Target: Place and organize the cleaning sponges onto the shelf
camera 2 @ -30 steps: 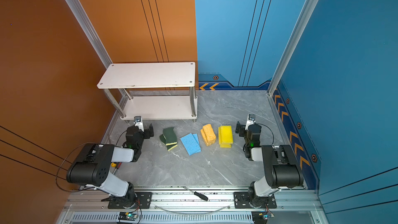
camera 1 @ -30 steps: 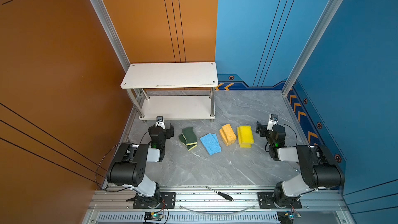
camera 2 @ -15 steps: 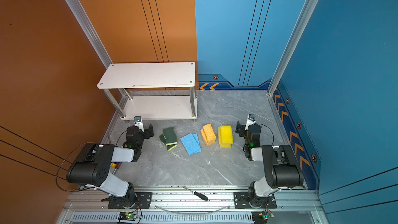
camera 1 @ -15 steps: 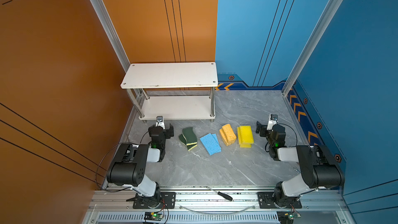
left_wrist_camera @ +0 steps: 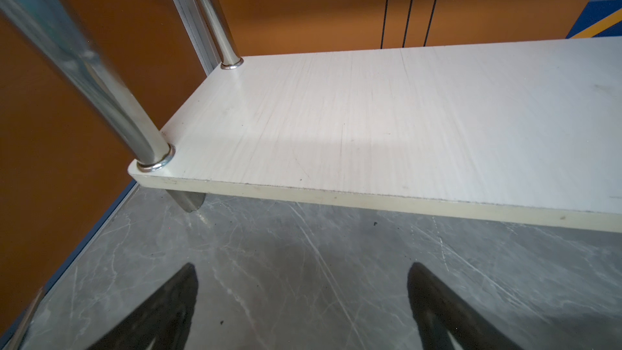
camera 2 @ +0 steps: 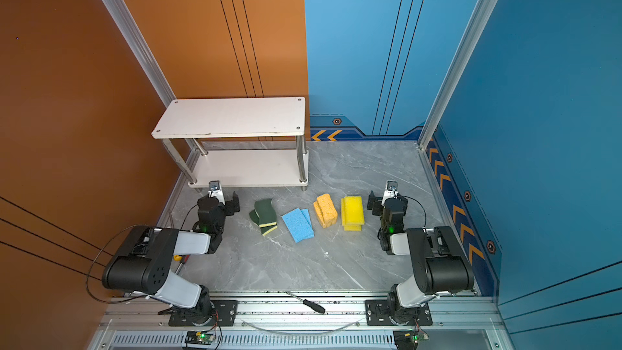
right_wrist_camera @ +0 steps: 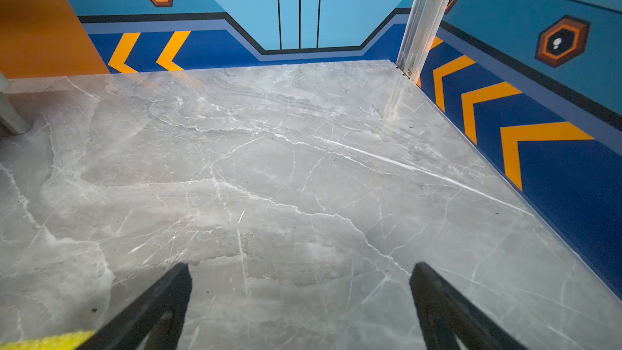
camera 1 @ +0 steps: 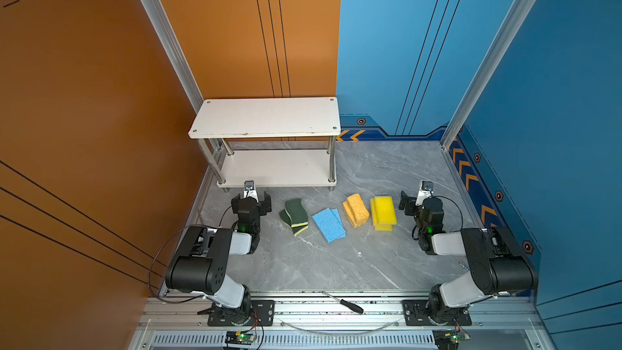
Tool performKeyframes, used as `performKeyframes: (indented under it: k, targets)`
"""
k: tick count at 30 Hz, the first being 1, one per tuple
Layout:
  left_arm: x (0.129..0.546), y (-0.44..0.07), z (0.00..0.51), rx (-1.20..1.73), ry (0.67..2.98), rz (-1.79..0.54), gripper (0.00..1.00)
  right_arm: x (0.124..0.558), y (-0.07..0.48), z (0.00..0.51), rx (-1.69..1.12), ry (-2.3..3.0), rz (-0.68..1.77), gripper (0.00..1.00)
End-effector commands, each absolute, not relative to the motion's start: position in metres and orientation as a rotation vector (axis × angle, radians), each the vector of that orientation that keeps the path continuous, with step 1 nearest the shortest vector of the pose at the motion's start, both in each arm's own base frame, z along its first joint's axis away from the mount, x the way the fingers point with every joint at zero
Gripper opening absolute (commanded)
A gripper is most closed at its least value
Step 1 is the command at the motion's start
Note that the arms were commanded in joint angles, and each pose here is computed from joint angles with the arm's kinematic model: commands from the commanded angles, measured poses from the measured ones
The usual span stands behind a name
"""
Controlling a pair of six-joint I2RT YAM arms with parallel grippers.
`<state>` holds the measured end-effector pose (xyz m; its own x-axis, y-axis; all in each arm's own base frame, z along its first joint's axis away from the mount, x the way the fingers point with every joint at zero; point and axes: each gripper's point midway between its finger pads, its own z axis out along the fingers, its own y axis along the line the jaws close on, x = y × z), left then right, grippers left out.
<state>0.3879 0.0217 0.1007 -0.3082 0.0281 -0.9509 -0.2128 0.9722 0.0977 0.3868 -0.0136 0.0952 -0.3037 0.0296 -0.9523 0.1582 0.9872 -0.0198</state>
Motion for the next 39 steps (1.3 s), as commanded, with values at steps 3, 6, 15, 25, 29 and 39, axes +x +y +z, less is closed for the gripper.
performKeyframes:
  k: [3, 6, 15, 25, 29, 39]
  targets:
    - [0.379, 0.024, 0.115, -0.142, 1.827, 0.266, 0.98, 0.384, -0.018, 0.110, 0.158, 1.841, -0.165, 1.00]
    - [0.375, 0.025, 0.123, -0.151, 1.804, 0.269, 0.98, 0.384, -0.017, 0.114, 0.150, 1.848, -0.167, 1.00]
    - [0.362, 0.018, 0.160, -0.144, 1.733, 0.283, 0.98, 0.391, -0.013, 0.112, 0.127, 1.912, -0.167, 1.00]
    - [0.349, -0.019, 0.185, -0.252, 1.834, 0.110, 0.98, 0.390, -0.012, 0.117, 0.121, 1.908, -0.168, 1.00]
    - [0.334, -0.031, 0.191, -0.288, 1.828, 0.088, 0.98, 0.389, -0.011, 0.127, 0.116, 1.915, -0.164, 1.00]
    - [0.307, -0.059, 0.172, -0.345, 1.933, -0.010, 0.98, 0.381, 0.022, 0.168, 0.104, 2.046, 0.090, 1.00]
